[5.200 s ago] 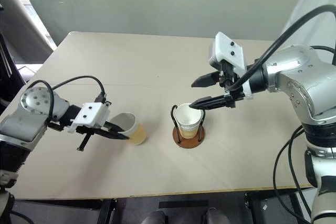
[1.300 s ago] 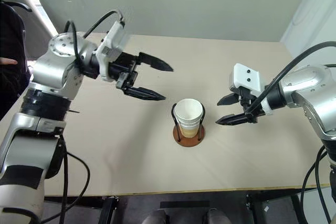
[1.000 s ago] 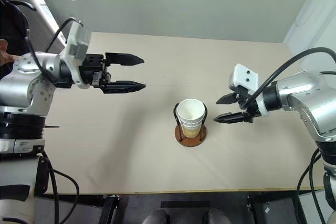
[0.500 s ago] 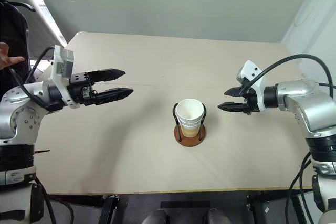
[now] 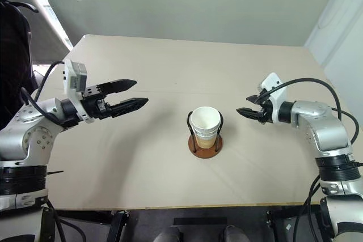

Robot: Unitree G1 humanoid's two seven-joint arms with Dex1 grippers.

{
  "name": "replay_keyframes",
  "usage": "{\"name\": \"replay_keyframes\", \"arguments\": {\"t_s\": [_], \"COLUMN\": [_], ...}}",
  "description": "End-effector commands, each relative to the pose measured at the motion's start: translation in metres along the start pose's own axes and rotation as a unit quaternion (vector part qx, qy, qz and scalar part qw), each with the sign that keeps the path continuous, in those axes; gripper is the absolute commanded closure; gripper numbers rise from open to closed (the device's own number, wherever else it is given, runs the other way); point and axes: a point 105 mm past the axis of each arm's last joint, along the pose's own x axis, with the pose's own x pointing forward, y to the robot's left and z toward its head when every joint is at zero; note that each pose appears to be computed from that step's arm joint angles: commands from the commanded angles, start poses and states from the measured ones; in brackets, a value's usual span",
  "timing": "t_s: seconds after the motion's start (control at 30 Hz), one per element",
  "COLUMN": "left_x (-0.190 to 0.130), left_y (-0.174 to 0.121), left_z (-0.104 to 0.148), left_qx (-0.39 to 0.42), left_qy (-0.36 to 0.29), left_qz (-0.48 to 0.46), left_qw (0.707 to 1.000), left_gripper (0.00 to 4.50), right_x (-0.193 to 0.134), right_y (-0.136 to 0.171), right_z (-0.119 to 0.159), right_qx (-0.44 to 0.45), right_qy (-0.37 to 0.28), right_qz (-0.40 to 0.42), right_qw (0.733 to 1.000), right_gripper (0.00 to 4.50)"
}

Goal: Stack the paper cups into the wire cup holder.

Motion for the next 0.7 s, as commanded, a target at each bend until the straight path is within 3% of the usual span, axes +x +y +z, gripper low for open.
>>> {"name": "replay_keyframes", "arguments": {"t_s": [0.03,0.33,0.43,0.7], "left_x": [0.001,0.001,0.002,-0.002], "left_y": [-0.002,0.003,0.002,-0.001], "left_z": [0.003,-0.014,-0.013,-0.011], "left_qx": [0.030,-0.014,-0.052,-0.059], "left_qy": [-0.014,-0.009,-0.022,-0.021], "left_qz": [-0.001,-0.016,-0.033,-0.045], "left_qw": [0.999,1.000,0.998,0.997], "left_gripper": [0.03,0.03,0.03,0.03], "right_x": [-0.007,-0.003,-0.001,0.001], "right_y": [-0.012,-0.004,-0.006,-0.005], "right_z": [0.007,-0.001,-0.001,-0.007], "right_qx": [-0.016,-0.030,-0.047,-0.018], "right_qy": [-0.025,-0.042,-0.054,-0.053], "right_qz": [-0.033,0.003,0.003,0.027], "right_qw": [0.999,0.999,0.997,0.998], "right_gripper": [1.63,1.63,1.63,1.63]}}
